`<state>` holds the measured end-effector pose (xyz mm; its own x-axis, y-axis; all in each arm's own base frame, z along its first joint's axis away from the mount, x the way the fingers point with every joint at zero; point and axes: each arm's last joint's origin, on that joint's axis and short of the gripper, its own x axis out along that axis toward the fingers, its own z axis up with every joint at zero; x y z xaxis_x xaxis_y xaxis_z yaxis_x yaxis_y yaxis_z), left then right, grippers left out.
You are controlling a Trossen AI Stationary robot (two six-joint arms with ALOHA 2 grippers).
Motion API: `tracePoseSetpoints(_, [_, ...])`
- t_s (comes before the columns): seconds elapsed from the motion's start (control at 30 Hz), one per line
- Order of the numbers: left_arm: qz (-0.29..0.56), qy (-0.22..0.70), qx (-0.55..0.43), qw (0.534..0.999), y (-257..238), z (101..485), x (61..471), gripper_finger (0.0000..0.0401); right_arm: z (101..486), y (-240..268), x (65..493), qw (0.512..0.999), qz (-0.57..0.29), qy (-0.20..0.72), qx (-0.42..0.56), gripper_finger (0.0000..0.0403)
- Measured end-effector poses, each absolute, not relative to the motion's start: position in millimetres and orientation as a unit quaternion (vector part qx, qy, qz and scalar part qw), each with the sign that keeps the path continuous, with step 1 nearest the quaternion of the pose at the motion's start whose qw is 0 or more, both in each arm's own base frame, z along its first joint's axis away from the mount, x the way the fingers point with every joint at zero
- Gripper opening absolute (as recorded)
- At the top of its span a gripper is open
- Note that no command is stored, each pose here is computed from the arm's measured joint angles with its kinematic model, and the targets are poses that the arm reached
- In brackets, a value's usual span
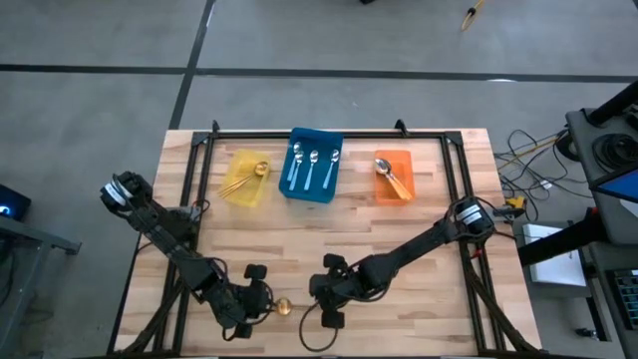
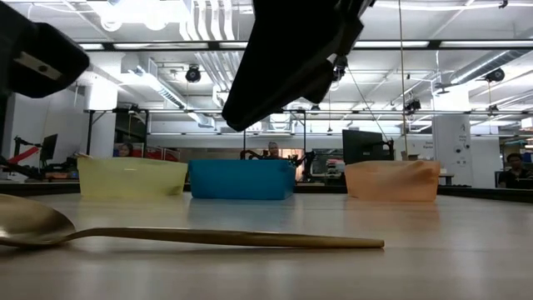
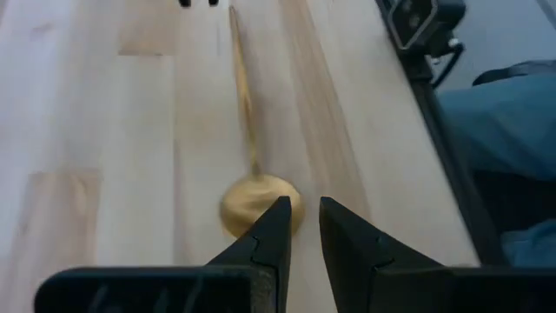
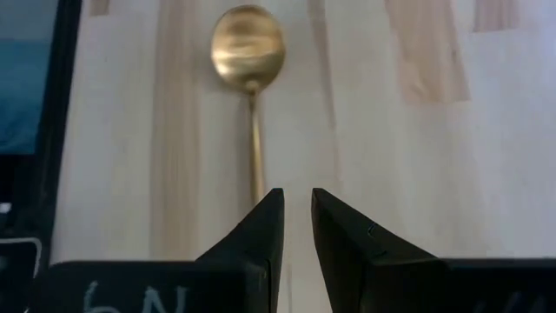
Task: Sort silverware by color (type)
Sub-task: Put the gold spoon into the yellow bin
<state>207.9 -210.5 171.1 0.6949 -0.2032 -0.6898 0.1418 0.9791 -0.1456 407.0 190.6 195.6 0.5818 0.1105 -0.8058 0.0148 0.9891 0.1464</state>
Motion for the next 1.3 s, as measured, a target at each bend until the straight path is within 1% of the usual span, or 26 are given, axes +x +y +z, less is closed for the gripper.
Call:
tracePoseSetpoints(0.4, [-0.098,0.402,-0.053,0.909,-226,158,195,0.0045,194,214,393,0.881,0.04,0.467,0.066,0.0052])
tracePoseSetpoints(0.53, [-0.09,0.413,-0.046,0.905,-227,148,196,0.0045,194,218,392,0.883,0.046,0.463,0.066,0.0052])
tracePoseSetpoints(0.7, [-0.077,0.398,-0.041,0.913,-229,144,199,0.0045,190,221,397,0.893,0.05,0.441,0.073,0.0052])
tracePoseSetpoints(1.03, [-0.074,0.4,-0.049,0.912,-230,143,198,0.0045,138,226,404,0.87,0.038,0.488,0.053,0.0052])
tracePoseSetpoints(1.13, [-0.071,0.398,-0.05,0.913,-230,143,198,0.0045,131,226,405,0.869,0.036,0.491,0.049,0.0052])
tracePoseSetpoints(1.3, [-0.049,0.382,-0.043,0.922,-228,143,199,0.0045,130,222,410,0.875,0.024,0.481,0.056,0.0052])
